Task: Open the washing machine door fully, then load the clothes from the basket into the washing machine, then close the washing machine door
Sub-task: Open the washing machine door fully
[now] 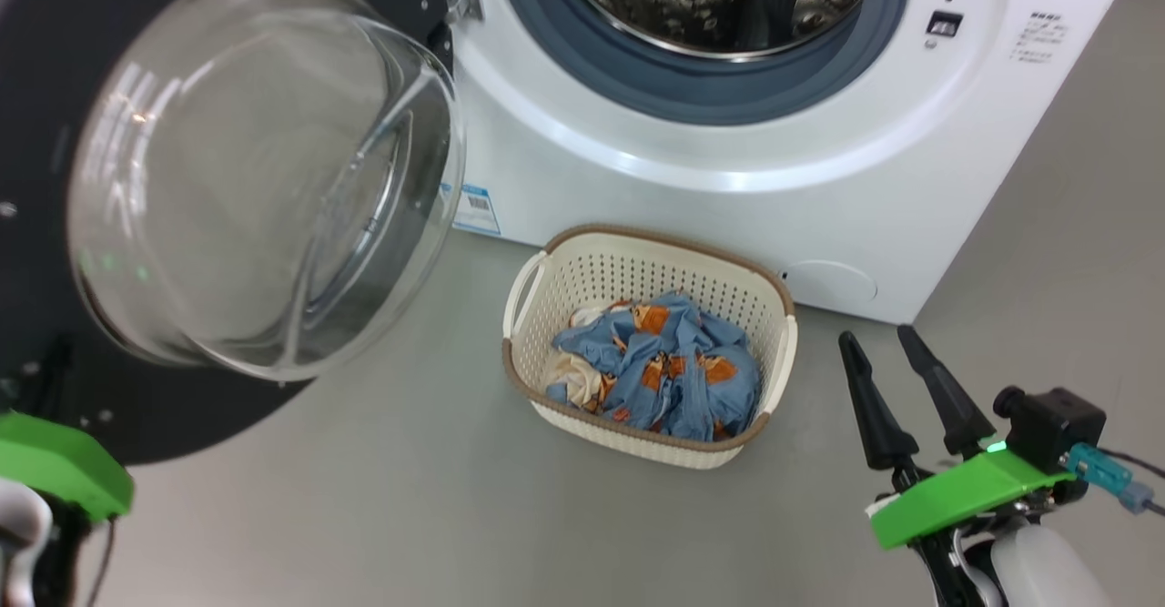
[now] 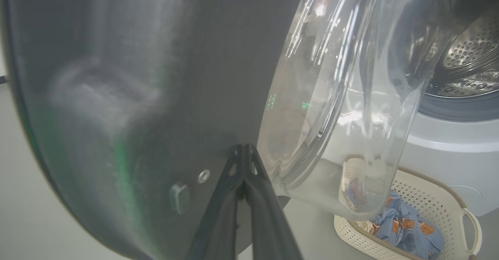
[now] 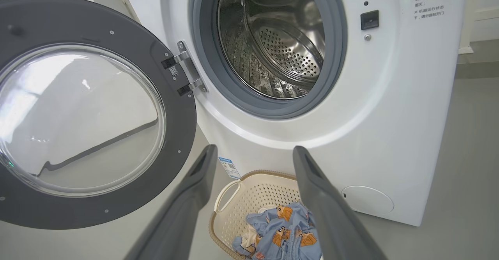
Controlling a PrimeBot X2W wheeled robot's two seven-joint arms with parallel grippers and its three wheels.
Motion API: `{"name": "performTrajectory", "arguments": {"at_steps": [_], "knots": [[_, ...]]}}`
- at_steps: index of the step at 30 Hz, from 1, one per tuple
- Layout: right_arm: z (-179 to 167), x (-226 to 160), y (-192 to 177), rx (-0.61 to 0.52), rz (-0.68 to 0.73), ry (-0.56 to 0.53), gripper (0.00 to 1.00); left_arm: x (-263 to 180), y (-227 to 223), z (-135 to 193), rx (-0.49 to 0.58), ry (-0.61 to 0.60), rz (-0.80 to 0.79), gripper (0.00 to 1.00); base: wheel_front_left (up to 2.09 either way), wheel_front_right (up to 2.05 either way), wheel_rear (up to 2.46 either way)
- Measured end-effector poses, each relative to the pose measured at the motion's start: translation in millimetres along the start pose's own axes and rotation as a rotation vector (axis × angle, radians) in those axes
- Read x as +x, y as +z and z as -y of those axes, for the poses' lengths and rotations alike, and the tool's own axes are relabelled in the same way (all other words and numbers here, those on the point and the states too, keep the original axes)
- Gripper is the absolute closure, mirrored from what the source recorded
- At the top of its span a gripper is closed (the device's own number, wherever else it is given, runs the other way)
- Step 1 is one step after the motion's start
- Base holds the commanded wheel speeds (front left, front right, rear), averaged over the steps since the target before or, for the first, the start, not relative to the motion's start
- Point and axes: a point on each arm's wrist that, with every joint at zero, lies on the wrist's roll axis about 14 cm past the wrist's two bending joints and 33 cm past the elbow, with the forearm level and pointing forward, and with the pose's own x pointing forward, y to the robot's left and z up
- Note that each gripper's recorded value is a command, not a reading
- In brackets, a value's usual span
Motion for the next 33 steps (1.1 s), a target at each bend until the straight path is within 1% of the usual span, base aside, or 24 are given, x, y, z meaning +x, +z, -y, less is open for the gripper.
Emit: {"name": "performTrajectory", "arguments": {"at_steps": [9, 20, 26, 33], "knots": [[5, 23, -7, 0.011, 0.000, 0.010, 0.00, 34, -3, -27, 0.028, 0.054, -0.059, 1.00, 0.00, 0.00, 0.00], [9, 38, -15, 0.016, -0.005, 0.015, 0.00, 61, 8, -48, 0.046, 0.108, -0.055, 1.00, 0.00, 0.00, 0.00], [11, 37, -13, 0.016, -0.001, 0.009, 0.00, 68, 10, -52, 0.041, 0.123, -0.045, 1.00, 0.00, 0.00, 0.00], [7, 36, -5, 0.010, 0.015, 0.013, 0.00, 63, 7, -56, 0.044, 0.125, -0.038, 1.00, 0.00, 0.00, 0.00]]}}
